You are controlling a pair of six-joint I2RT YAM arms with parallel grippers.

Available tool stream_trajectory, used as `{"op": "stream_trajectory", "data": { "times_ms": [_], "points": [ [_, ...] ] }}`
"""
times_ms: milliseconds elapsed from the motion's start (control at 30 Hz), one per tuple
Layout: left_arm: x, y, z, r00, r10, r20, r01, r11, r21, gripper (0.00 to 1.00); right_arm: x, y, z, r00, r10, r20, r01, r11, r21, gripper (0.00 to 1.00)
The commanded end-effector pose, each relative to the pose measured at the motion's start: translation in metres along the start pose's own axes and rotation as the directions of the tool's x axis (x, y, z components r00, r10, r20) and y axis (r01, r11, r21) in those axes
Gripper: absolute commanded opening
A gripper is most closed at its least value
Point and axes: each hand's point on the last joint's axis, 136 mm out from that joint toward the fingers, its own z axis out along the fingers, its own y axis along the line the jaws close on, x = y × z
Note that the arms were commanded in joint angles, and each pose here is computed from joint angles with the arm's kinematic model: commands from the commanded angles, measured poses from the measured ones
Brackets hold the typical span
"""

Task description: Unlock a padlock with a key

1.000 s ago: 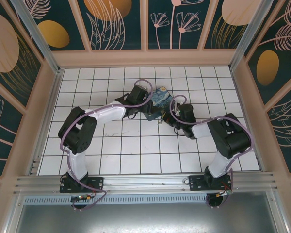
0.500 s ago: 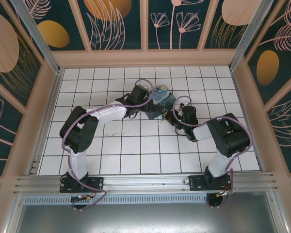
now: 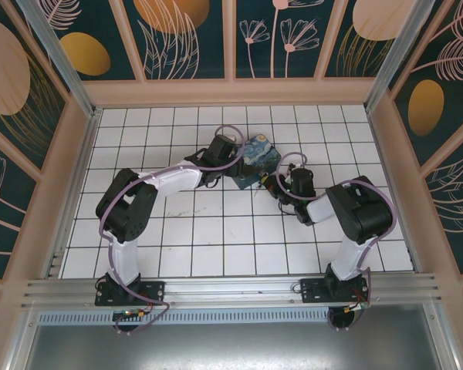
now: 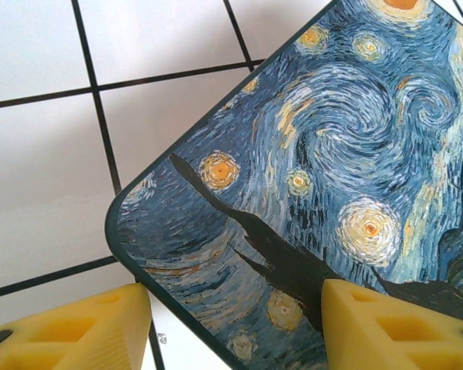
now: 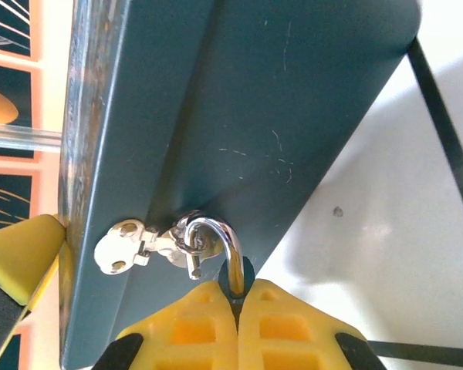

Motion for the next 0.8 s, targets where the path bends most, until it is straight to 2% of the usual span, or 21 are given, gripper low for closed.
{"op": "stream_trajectory", "data": {
  "times_ms": [0, 133, 233, 533, 767],
  "points": [
    [0.13, 0.06, 0.017, 0.906, 0.077, -0.416, -0.153, 0.976, -0.153, 0.58, -0.038, 0.001, -0.009, 0.99, 0.018, 0.141, -0.016, 1.0, -0.018, 0.0],
    [0.132, 0.059, 0.018, 0.905, 0.076, -0.419, -0.15, 0.978, -0.147, 0.57, -0.059, 0.01, -0.011, 0.986, 0.013, 0.167, -0.008, 0.999, -0.035, 0.0],
    [0.131, 0.059, 0.019, 0.904, 0.075, -0.42, -0.149, 0.978, -0.146, 0.57, -0.062, 0.013, -0.001, 0.991, -0.014, 0.133, 0.016, 1.0, -0.018, 0.0],
    [0.136, 0.058, 0.02, 0.898, 0.082, -0.432, -0.156, 0.978, -0.141, 0.57, -0.055, -0.013, 0.001, 0.994, -0.011, 0.111, 0.007, 0.999, 0.034, 0.0],
    [0.141, 0.061, 0.022, 0.892, 0.084, -0.445, -0.163, 0.976, -0.143, 0.56, -0.072, -0.033, 0.003, 0.996, -0.033, 0.079, 0.024, 0.993, 0.114, 0.0]
  ]
}}
